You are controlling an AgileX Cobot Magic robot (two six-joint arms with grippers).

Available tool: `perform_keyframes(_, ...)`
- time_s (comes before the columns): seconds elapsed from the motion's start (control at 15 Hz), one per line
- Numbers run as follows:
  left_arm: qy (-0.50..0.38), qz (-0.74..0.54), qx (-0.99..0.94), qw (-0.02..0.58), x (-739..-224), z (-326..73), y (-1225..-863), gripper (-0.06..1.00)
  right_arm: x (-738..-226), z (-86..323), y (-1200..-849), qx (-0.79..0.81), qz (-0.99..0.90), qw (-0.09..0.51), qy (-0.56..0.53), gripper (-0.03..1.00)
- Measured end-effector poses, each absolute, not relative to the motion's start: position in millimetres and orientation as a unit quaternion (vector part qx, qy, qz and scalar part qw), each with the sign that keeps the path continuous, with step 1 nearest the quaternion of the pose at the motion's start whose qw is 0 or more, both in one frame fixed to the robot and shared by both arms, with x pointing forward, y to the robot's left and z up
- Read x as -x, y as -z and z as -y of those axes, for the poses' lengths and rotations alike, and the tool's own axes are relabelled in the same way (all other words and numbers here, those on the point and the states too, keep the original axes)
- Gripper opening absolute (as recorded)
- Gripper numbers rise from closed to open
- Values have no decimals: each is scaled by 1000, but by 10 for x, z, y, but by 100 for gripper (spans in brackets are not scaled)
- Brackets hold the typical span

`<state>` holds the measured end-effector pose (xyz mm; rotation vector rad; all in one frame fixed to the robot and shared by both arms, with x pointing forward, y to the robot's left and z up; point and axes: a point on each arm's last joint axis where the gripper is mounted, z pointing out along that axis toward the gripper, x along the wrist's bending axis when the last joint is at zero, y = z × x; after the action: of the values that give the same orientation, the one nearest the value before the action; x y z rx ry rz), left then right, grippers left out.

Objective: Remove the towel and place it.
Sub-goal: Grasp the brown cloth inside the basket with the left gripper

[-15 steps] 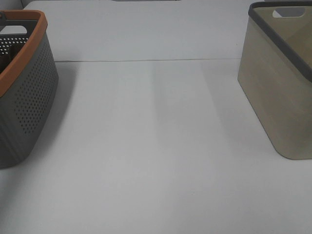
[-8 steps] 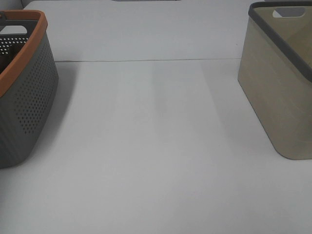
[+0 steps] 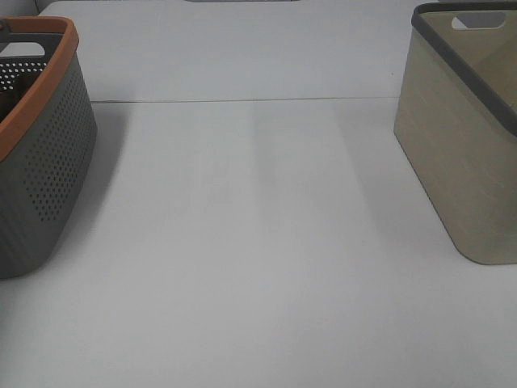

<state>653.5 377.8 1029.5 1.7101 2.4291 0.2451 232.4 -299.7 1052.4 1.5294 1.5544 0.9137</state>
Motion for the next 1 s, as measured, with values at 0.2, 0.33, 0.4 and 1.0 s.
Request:
perform_keyframes(0.2, -70, -812, -575, 68, -6627, -3795, -10111, 60, -2324, 2997, -10524, -599, -608, 379, -358, 55)
perform_keyframes(0.33, -67, -812, -576, 65, -6648, -3799, -10049, 49, -2324, 2997, -10524, -599, -608, 379, -358, 55)
perform_keyframes(0.4, -73, -812, -575, 71, -6666, -3802, -10051, 34, -2324, 2997, -10524, -599, -608, 379, -358, 55)
perform_keyframes(1.0, -87, -804, -582, 83, -6632, -3796, -10221, 1, -2324, 2997, -10524, -599, -608, 379, -358, 55)
